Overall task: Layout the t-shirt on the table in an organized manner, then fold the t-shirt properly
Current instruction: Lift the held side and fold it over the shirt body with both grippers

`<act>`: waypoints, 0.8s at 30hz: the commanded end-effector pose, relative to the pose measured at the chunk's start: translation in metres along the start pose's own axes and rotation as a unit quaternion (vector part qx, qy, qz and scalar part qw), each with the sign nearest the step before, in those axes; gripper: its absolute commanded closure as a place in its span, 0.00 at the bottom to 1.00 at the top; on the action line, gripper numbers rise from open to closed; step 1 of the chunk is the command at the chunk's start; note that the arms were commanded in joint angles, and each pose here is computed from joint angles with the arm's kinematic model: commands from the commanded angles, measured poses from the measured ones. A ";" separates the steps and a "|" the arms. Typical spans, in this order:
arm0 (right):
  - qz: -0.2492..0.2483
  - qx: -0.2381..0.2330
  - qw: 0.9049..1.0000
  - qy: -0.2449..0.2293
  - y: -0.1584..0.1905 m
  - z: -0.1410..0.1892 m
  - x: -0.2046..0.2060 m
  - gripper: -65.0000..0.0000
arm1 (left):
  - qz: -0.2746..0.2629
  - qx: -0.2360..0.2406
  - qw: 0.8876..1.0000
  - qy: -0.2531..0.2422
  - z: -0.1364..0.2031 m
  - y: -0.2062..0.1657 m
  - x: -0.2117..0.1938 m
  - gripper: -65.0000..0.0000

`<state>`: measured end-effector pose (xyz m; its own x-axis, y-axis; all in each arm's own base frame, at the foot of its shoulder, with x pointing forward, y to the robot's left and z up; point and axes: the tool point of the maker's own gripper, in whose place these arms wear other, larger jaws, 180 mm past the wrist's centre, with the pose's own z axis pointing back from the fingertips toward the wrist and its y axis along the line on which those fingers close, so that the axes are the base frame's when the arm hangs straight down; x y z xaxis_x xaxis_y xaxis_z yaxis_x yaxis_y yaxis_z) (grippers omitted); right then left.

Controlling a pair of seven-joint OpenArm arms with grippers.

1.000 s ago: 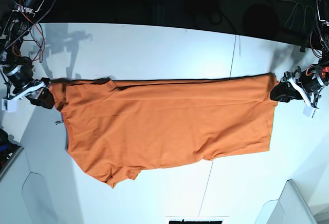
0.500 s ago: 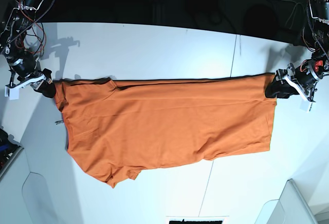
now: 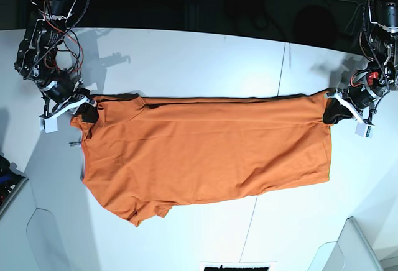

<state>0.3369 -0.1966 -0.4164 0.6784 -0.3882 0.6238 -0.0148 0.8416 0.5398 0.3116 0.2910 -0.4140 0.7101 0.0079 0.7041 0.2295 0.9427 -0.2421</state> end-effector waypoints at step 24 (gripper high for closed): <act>0.032 -0.087 0.995 0.021 -0.036 0.152 -0.054 1.00 | -0.047 -0.097 0.991 0.079 0.052 -0.066 -0.022 1.00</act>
<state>0.1818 -0.2566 -0.3954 0.7389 -0.3318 0.5864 0.0871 0.9101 0.4052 0.2365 0.2419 -0.3920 0.7988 -0.1401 0.5851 0.3947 0.8560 -0.3339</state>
